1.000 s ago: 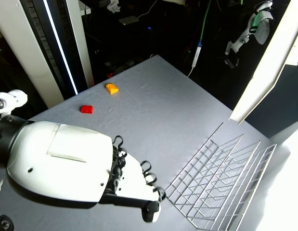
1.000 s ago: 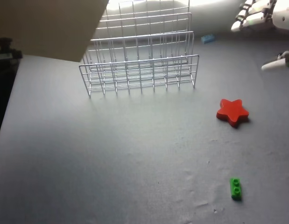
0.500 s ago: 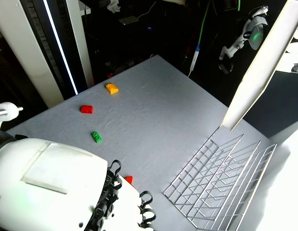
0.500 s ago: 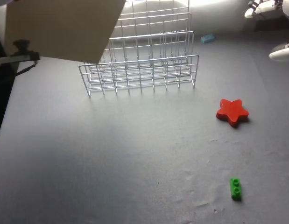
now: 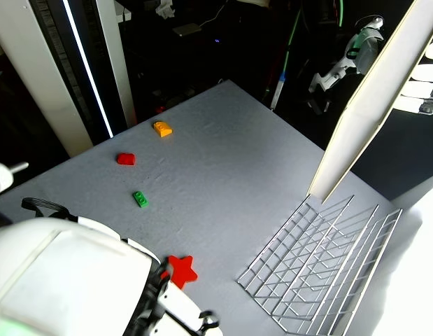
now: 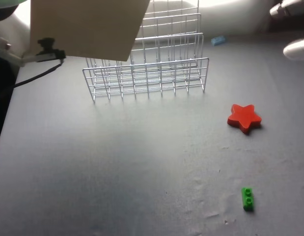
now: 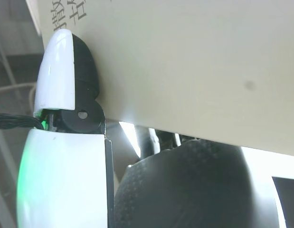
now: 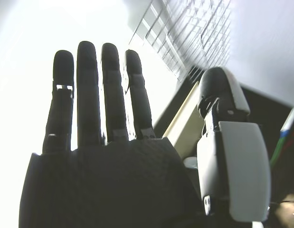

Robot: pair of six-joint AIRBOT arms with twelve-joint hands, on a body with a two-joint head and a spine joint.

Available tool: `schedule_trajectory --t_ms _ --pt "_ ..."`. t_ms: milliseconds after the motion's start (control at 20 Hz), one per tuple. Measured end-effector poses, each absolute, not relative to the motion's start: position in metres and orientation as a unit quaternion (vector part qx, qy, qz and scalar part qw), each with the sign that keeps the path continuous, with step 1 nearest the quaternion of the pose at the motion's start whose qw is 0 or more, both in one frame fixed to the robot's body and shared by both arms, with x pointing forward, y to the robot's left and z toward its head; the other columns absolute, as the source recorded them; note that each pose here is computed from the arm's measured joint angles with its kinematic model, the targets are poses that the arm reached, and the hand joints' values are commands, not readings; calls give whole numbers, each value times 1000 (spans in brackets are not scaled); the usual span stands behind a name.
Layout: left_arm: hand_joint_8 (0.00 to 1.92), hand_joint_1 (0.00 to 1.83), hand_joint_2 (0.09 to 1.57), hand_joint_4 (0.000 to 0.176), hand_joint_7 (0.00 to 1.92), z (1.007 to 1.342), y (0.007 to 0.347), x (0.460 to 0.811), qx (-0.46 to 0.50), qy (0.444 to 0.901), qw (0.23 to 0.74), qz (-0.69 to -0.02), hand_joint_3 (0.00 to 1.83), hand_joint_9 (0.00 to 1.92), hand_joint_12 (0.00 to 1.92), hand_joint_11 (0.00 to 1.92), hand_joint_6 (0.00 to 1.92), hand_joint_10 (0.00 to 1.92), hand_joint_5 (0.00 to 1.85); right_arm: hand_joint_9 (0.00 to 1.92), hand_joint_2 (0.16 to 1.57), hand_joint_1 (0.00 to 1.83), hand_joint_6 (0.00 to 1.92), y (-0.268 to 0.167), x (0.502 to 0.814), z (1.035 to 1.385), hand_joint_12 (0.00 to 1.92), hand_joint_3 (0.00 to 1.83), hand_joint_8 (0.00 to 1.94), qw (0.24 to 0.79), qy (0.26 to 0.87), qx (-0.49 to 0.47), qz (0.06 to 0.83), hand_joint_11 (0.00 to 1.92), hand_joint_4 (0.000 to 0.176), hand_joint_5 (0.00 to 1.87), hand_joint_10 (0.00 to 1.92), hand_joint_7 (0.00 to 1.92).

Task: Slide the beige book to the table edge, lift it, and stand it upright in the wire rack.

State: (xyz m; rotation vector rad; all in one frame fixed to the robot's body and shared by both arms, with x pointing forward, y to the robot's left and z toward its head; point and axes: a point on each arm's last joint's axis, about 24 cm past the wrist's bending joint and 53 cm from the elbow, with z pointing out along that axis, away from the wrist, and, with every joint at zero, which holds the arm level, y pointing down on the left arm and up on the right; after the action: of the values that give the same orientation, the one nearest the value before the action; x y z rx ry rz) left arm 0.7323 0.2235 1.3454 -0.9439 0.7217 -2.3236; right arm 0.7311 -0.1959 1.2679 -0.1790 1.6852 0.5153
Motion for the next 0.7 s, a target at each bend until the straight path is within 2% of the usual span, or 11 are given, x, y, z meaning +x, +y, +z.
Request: schedule_trajectory --t_ms 350,700 --pt "1326 1474 1213 0 634 1340 205 744 -349 263 255 -863 1 723 1672 687 1284 1326 709 490 1158 334 3 -230 738 1263 1086 0 4 645 740 -39 186 58 0 455 6 479" --pt "1274 1479 1195 0 680 1341 188 748 -342 262 257 -865 0 767 1641 709 1238 1280 729 478 1172 309 4 -229 738 1263 1072 4 4 644 740 -40 188 32 0 447 2 474"
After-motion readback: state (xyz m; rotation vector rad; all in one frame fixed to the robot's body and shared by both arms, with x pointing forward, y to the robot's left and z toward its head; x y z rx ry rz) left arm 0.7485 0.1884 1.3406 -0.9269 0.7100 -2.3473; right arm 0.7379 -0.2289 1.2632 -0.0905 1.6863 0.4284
